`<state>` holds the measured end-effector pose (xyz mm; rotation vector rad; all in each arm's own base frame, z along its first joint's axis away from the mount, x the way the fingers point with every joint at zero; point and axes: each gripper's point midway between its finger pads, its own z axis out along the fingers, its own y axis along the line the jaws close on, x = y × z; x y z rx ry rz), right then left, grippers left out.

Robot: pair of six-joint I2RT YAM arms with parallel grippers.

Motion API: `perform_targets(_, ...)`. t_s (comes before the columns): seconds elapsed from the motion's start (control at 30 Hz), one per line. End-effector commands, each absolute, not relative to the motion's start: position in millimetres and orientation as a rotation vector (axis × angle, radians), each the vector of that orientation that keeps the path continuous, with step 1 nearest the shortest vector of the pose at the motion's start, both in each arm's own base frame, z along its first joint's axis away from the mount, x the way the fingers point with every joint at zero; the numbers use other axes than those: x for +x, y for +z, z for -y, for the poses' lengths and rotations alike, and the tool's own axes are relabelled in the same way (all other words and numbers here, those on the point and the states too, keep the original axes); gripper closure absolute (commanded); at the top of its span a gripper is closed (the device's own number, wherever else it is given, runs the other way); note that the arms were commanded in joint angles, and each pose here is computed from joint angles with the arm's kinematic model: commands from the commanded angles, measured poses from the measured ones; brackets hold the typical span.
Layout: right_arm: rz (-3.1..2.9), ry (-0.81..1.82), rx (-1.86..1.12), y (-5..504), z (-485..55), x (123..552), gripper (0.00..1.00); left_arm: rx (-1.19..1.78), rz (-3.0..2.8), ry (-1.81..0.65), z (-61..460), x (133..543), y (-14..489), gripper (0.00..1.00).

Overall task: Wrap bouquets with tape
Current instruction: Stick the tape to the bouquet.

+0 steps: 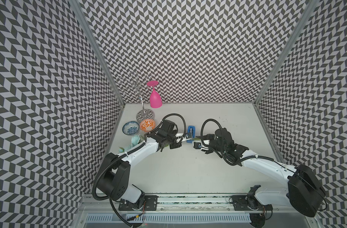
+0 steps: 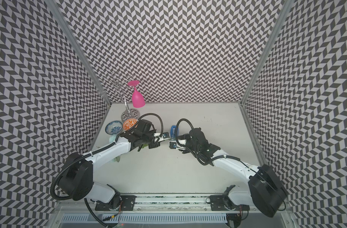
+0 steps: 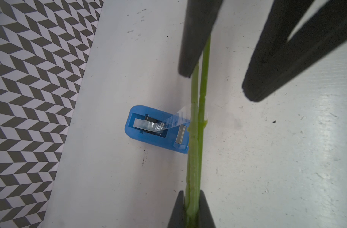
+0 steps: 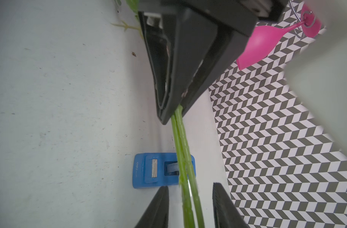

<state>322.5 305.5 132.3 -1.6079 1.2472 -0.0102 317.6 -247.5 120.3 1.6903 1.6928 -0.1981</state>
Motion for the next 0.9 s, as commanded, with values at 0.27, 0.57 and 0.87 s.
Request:
perform_targets(0.27,-1.253,0.001,-1.637,171.5,-281.6,293.2,0.57,1.665,-1.589,-0.149,252.3,324.8,149.0,1.0)
perform_targets(0.57,-1.253,0.129,-1.6,182.3,-297.3,294.6,0.61,1.672,-1.575,-0.162,254.5,323.8,152.8,1.0)
perform_targets(0.87,-1.243,0.026,-1.518,182.8,-300.8,321.2,0.63,1.682,-1.587,-0.202,258.1,323.9,154.9,1.0)
